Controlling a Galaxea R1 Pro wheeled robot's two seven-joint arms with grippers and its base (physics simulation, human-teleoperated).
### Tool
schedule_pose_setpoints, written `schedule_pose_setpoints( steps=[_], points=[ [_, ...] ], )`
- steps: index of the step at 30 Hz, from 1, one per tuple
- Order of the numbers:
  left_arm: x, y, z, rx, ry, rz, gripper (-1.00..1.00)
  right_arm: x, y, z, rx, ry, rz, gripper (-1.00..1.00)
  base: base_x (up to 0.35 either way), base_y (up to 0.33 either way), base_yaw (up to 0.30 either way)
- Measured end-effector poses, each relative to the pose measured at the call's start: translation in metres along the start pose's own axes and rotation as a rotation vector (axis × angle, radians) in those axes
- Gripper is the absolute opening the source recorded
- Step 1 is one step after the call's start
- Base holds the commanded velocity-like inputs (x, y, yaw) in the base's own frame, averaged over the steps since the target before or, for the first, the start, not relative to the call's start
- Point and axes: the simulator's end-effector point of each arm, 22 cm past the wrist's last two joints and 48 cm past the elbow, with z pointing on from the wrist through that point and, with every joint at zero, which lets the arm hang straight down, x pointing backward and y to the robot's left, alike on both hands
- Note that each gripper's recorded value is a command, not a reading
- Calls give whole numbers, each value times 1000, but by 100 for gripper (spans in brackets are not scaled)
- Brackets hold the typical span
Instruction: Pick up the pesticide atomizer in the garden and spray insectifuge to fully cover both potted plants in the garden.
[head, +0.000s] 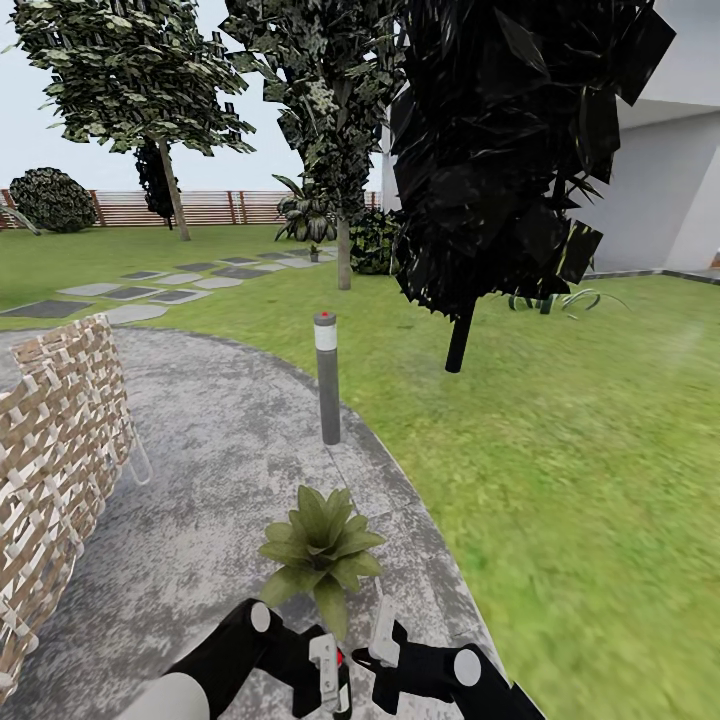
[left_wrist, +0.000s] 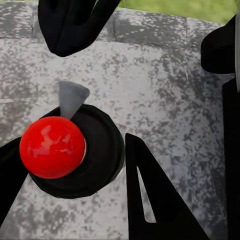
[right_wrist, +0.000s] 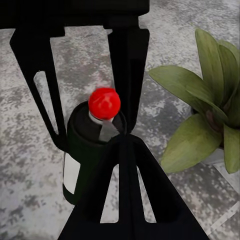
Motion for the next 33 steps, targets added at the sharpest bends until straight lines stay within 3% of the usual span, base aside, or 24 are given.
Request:
schedule_pose_setpoints(
  steps=[16, 20, 32, 33],
  points=[
    [-9, -2, 4, 4, -11, 7, -100, 0, 0, 0, 0, -1, -1, -100, 0, 0, 0],
    [19, -1, -4, -3, 29, -9, -100, 0, 0, 0, -1, 1, -1, -100, 0, 0, 0],
    [120, 16, -59, -60, 165, -73, -100, 5, -1, -2, 1, 10, -1, -100, 0, 0, 0],
    [126, 17, -63, -63, 174, -78, -100, 6, 0, -2, 0, 12, -3, 100, 0, 0, 0]
  ],
)
